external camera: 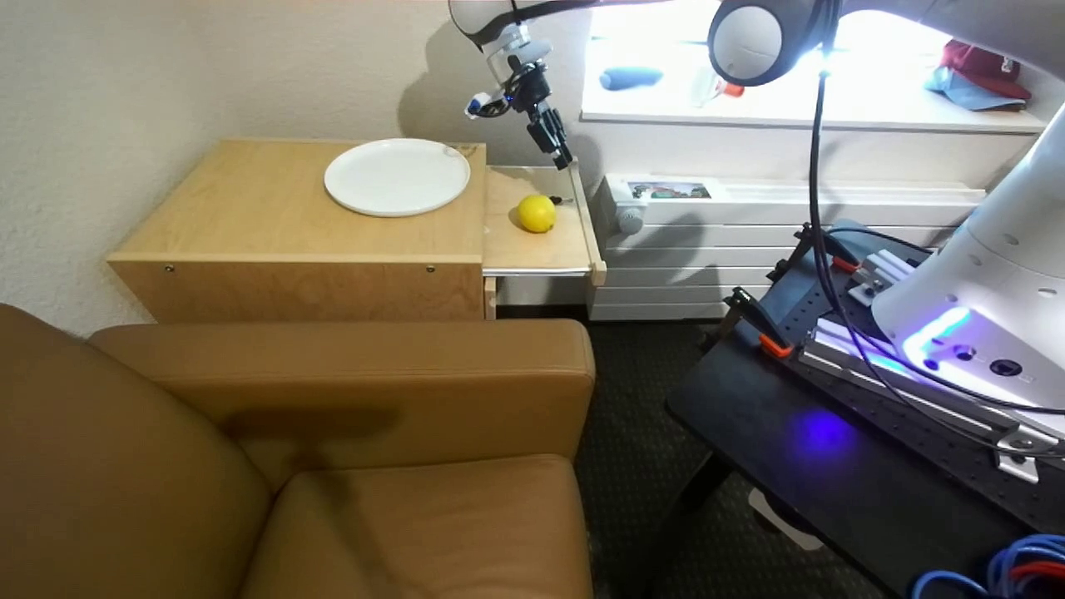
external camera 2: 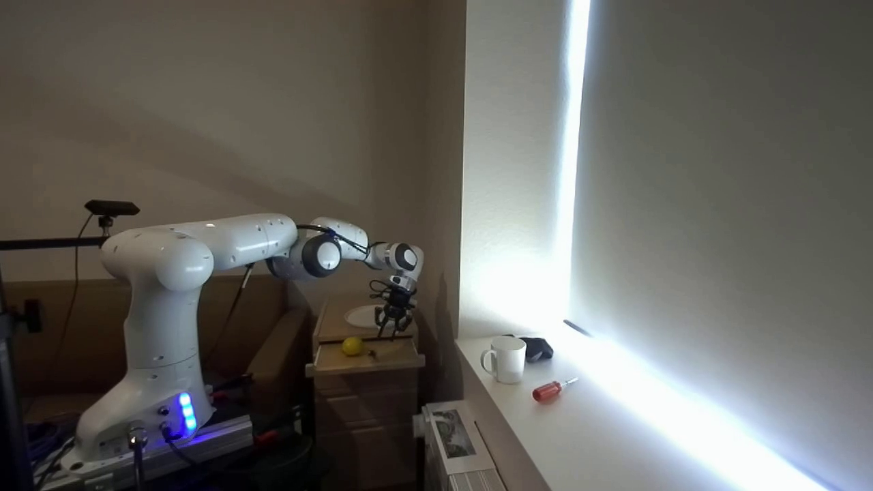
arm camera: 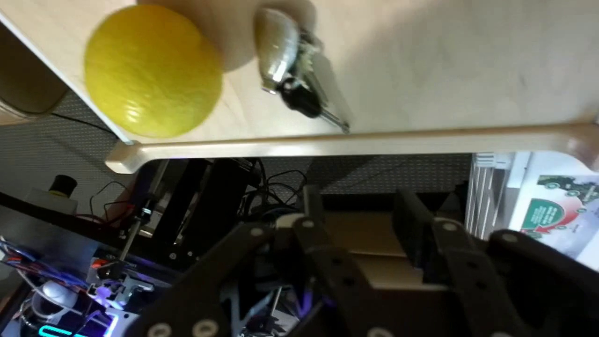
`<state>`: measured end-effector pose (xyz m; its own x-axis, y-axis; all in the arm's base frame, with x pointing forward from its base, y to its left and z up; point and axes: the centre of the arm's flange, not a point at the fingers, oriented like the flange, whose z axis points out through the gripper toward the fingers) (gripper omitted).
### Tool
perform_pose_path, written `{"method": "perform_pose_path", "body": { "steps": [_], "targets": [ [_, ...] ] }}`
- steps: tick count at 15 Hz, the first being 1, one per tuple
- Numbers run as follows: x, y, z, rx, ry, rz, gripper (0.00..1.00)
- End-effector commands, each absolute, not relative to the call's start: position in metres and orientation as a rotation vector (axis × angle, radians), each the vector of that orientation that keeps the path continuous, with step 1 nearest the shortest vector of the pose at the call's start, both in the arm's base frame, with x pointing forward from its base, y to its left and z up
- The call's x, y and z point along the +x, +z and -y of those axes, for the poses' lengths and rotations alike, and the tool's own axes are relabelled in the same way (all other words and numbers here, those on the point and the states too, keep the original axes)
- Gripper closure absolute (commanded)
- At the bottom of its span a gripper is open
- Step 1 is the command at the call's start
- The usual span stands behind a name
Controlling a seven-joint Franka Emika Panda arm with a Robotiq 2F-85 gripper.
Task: Move the keys from the counter top to the open shelf
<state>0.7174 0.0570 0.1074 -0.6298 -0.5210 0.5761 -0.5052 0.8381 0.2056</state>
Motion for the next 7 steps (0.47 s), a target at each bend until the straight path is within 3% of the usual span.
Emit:
{"method": "perform_pose_path", "body": {
  "steps": [1,5,6,7],
  "targets": [
    [0.675,0.120,0.021,0.722,-0.053,2.461,0.25],
    [0.672,0.155,0.062,0.843,-0.066,2.568,0.01],
    [0.673,0.165,0.064,0.898,-0.057,2.572,0.00],
    [0.745,0.141,0.061,0.802,-0.041,2.533,0.09]
  ]
}}
